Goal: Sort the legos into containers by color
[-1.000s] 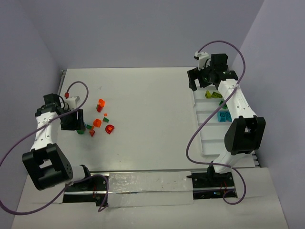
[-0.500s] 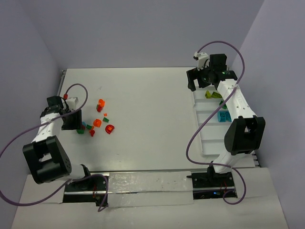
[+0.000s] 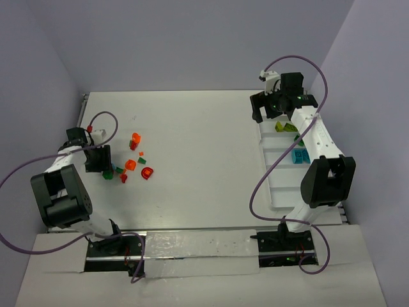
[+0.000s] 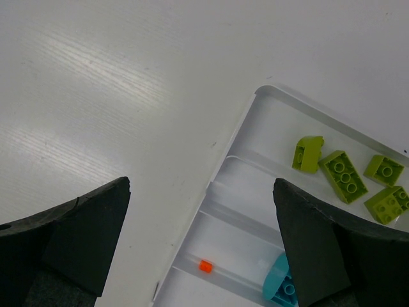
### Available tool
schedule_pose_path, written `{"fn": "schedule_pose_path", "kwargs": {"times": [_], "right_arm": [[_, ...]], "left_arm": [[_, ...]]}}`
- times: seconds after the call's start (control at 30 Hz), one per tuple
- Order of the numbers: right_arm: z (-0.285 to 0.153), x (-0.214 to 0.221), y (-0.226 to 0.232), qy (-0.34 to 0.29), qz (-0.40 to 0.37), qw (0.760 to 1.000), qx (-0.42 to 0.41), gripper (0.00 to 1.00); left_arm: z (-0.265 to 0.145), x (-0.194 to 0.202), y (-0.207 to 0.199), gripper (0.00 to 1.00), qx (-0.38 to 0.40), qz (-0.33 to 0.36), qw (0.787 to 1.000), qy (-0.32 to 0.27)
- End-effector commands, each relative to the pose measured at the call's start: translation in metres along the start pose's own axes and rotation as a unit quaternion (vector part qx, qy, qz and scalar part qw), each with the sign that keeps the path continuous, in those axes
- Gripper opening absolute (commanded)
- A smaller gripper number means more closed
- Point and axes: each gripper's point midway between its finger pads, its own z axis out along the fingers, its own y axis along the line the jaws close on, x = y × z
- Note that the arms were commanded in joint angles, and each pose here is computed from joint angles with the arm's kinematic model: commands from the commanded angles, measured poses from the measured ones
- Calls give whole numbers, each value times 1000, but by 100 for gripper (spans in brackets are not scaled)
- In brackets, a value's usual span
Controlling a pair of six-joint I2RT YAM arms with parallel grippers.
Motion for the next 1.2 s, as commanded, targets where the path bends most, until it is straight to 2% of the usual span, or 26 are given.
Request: {"fn": "schedule_pose_path", "kwargs": {"times": [0.0, 0.37, 0.47, 0.57, 0.7, 1.0, 1.17], "right_arm": [[-17, -13, 3, -20, -14, 1000, 9, 100], [-13, -14, 5, -16, -18, 1000, 5, 100], [-12, -14, 4, -17, -19, 1000, 4, 100], [-11, -14, 4, -16, -18, 1000, 3, 100], [-9, -13, 6, -15, -17, 1000, -1, 100], [-7, -12, 8, -15, -16, 1000, -5, 100], [-7, -12, 8, -15, -16, 1000, -5, 100]], "left_arm": [[-1, -34, 10, 57, -8, 6, 999, -46], [8, -30, 10, 50, -4, 10, 1000, -26], [6, -26, 10, 52, -2, 13, 1000, -20], [3, -21, 7, 59, 1, 9, 1000, -14], [1, -18, 6, 61, -1, 8, 1000, -13], [2, -14, 8, 51, -9, -1, 1000, -7], [3, -7, 9, 53, -13, 0, 1000, 0]]}}
